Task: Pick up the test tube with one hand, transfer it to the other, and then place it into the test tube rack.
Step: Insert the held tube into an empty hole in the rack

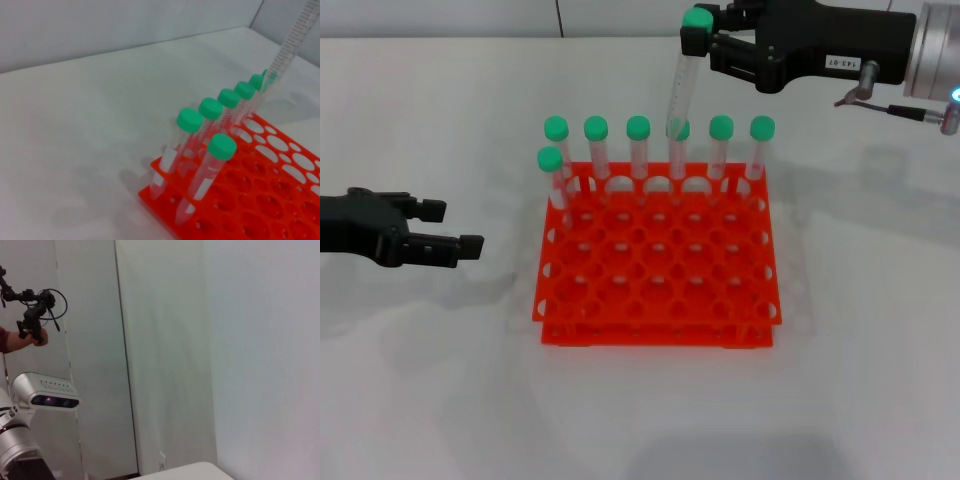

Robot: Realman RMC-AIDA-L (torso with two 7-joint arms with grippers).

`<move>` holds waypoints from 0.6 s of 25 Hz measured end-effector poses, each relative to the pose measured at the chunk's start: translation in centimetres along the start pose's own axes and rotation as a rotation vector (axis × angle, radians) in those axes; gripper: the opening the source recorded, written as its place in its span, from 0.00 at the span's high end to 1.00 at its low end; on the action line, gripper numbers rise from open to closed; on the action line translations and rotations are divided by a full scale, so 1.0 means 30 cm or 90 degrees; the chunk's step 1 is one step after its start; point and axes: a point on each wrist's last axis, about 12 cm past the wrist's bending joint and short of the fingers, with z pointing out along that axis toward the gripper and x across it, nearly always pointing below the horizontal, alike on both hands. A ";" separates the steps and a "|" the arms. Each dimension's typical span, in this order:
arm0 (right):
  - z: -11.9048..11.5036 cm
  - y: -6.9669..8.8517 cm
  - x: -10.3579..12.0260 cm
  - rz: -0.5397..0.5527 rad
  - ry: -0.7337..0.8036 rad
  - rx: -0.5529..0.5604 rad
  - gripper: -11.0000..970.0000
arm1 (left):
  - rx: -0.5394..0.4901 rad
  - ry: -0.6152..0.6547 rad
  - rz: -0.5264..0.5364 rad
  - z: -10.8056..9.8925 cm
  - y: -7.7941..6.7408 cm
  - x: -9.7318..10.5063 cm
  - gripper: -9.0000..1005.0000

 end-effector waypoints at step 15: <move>0.036 0.026 0.060 0.027 0.026 -0.012 0.71 | 0.000 0.000 0.036 0.009 -0.004 0.018 0.11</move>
